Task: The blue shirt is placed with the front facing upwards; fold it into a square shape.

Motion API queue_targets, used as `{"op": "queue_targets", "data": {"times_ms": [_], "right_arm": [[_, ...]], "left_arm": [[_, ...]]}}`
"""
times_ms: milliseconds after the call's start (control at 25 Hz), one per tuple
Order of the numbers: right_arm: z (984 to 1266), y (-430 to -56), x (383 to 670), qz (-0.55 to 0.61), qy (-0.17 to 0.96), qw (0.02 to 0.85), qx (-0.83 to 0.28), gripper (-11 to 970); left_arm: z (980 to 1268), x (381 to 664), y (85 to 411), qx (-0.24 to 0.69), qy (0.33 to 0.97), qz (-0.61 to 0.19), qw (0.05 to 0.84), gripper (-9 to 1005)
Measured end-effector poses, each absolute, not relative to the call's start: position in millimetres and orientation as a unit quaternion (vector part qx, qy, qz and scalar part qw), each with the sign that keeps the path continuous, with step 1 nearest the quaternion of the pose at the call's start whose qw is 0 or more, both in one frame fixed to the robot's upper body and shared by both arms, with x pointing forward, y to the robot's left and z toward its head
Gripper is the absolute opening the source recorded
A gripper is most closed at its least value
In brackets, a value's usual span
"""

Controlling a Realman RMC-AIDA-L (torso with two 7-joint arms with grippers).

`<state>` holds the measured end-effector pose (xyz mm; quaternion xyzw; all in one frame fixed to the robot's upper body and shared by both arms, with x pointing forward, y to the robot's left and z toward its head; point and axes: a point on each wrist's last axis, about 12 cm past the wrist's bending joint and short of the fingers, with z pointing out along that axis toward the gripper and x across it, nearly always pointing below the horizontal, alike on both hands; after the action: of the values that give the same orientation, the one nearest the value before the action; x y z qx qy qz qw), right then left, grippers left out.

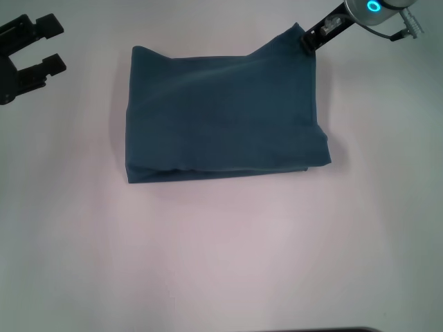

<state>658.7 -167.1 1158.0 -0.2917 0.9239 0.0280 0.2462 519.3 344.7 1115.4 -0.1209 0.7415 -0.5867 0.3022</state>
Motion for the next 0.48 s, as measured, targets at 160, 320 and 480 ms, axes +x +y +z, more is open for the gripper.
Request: {"op": "queue_targets", "data": {"times_ms": [160,320,480], "right_arm": [[1155,-167,659,0.024,0.924,0.245,-0.292,86],[1154,-171,661,0.004,0.927,0.242,-0.287,245],[1157,-180,665,-0.02,0.931,0.25,-0.266,329]], "left_arm": [[1115,519,345,-0.122,0.741,-0.587,0.303,860],[1115,518,346,-0.123,0.74,-0.587,0.303,859],[1116,519,345,-0.121,0.739,-0.589,0.304,859]]}}
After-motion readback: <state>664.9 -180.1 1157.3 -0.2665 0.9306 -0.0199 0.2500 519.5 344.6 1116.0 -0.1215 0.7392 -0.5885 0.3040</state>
